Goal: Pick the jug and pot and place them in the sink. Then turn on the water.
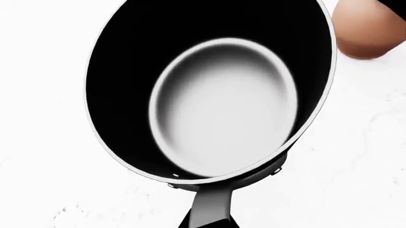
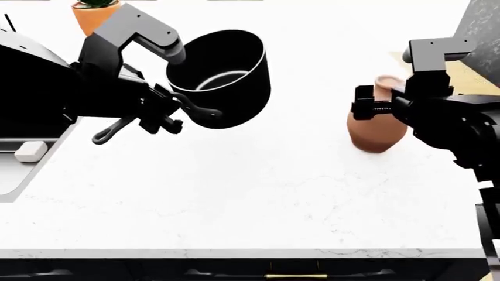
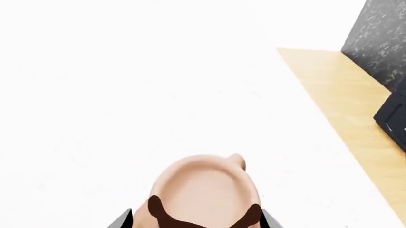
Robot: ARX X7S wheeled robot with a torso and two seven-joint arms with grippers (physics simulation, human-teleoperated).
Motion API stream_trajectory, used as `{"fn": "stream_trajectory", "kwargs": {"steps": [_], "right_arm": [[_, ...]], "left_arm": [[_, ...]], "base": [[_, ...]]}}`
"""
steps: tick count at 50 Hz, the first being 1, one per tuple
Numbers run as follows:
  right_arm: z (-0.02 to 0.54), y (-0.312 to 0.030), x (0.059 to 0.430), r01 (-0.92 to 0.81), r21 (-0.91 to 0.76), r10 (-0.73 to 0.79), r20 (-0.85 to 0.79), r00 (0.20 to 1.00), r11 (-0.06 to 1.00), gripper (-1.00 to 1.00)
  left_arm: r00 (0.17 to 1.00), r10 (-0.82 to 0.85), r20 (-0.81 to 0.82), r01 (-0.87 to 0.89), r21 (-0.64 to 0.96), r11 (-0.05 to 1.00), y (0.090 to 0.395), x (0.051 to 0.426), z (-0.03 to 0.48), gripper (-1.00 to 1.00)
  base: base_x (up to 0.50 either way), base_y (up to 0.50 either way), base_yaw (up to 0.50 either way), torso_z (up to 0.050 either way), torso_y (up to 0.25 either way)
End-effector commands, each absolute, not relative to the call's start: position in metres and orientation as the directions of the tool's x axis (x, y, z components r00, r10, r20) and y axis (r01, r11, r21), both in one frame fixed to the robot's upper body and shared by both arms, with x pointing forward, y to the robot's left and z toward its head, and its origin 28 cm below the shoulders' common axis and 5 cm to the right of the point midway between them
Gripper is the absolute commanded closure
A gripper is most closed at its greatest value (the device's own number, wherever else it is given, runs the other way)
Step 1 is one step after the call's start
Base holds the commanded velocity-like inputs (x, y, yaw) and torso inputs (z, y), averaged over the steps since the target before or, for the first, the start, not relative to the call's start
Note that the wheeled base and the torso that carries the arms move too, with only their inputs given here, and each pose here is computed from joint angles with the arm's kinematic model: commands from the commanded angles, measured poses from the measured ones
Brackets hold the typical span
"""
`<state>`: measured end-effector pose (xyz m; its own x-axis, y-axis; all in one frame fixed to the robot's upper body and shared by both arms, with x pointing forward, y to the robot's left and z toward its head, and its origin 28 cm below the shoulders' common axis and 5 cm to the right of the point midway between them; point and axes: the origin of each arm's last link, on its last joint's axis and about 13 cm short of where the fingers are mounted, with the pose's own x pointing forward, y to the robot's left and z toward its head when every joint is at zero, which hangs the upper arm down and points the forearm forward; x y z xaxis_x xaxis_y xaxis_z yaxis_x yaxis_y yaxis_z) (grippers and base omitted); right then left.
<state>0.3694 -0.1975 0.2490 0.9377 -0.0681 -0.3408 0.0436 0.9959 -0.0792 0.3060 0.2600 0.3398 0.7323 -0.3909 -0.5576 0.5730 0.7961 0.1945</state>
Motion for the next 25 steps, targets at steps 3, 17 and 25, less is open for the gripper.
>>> {"fn": "stream_trajectory", "kwargs": {"steps": [3, 17, 25], "right_arm": [[0.275, -0.199, 0.363, 0.056, -0.14, -0.095, -0.287, 0.953, 0.989, 1.0], [0.315, -0.194, 0.342, 0.052, -0.159, -0.075, -0.142, 0.987, 0.986, 1.0], [0.321, -0.189, 0.33, 0.036, -0.14, -0.045, -0.06, 0.997, 0.989, 1.0]], "left_arm": [[0.813, -0.362, -0.457, 0.509, 0.254, 0.823, 0.264, 0.304, 0.361, 1.0], [0.798, -0.369, -0.476, 0.523, 0.243, 0.817, 0.265, 0.298, 0.351, 1.0], [0.8, -0.373, -0.47, 0.523, 0.241, 0.817, 0.265, 0.297, 0.351, 1.0]], "base": [[0.0, 0.0, 0.0, 0.0, 0.003], [0.0, 0.0, 0.0, 0.001, 0.003], [0.0, 0.0, 0.0, 0.001, 0.003]]}}
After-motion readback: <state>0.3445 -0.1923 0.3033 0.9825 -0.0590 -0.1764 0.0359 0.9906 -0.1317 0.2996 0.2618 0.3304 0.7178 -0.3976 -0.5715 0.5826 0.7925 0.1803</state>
